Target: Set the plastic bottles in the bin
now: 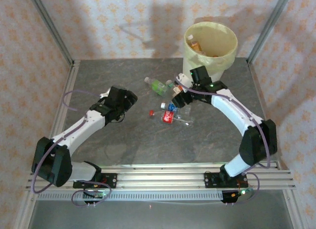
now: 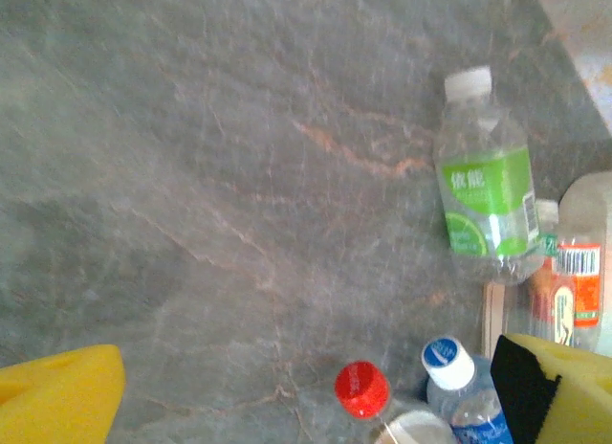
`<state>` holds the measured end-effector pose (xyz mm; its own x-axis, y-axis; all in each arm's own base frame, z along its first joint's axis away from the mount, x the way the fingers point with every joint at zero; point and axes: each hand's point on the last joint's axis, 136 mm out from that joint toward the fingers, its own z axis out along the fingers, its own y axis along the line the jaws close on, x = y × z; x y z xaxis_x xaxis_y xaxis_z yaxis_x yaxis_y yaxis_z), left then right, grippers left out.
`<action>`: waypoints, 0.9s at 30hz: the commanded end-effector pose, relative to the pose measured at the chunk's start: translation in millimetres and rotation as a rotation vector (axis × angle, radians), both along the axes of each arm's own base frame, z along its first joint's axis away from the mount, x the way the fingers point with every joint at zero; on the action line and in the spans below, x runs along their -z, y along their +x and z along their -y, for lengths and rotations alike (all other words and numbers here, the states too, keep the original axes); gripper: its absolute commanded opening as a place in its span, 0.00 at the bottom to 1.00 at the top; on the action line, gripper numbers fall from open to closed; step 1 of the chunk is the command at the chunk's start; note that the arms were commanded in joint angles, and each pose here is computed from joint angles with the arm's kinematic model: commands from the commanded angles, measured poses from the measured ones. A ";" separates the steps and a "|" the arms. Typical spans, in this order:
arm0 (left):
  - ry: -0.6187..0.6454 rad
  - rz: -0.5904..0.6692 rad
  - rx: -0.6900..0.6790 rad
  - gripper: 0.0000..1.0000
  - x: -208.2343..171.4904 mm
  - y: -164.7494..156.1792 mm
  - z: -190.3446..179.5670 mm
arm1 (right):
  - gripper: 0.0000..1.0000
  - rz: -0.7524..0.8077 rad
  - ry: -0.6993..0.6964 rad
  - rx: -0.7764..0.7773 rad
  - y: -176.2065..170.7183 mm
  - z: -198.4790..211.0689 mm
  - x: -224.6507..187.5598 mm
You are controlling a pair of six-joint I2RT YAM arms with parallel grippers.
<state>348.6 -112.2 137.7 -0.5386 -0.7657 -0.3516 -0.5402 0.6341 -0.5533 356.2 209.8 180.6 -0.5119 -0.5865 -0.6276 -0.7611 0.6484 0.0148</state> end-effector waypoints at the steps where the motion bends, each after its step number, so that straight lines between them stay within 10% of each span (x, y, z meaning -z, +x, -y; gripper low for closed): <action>1: -0.100 -0.030 0.019 1.00 3.5 -1.8 28.3 | 0.81 -0.056 -0.103 -0.191 -31.7 2.2 24.0; 10: -0.149 -0.092 0.014 1.00 27.8 -6.0 43.1 | 0.79 -0.118 -0.272 -0.378 -77.8 -8.9 79.0; 14: -0.135 -0.098 0.114 1.00 22.2 1.2 61.9 | 0.79 -0.082 -0.085 -0.251 -75.9 -27.3 56.4; 23: 0.028 -0.041 0.390 1.00 5.2 46.0 96.6 | 0.99 -0.147 0.456 0.643 -53.0 4.5 3.6; 27: -0.088 0.003 0.484 1.00 12.2 68.4 134.7 | 0.99 -0.235 0.641 1.027 -62.1 41.8 16.5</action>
<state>403.1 -216.8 127.8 -0.7870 -0.5434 -0.2921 -0.3191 0.7638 -0.5611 287.4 200.5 167.7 -0.7572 0.0706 -0.6493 -0.2729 0.8690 0.4127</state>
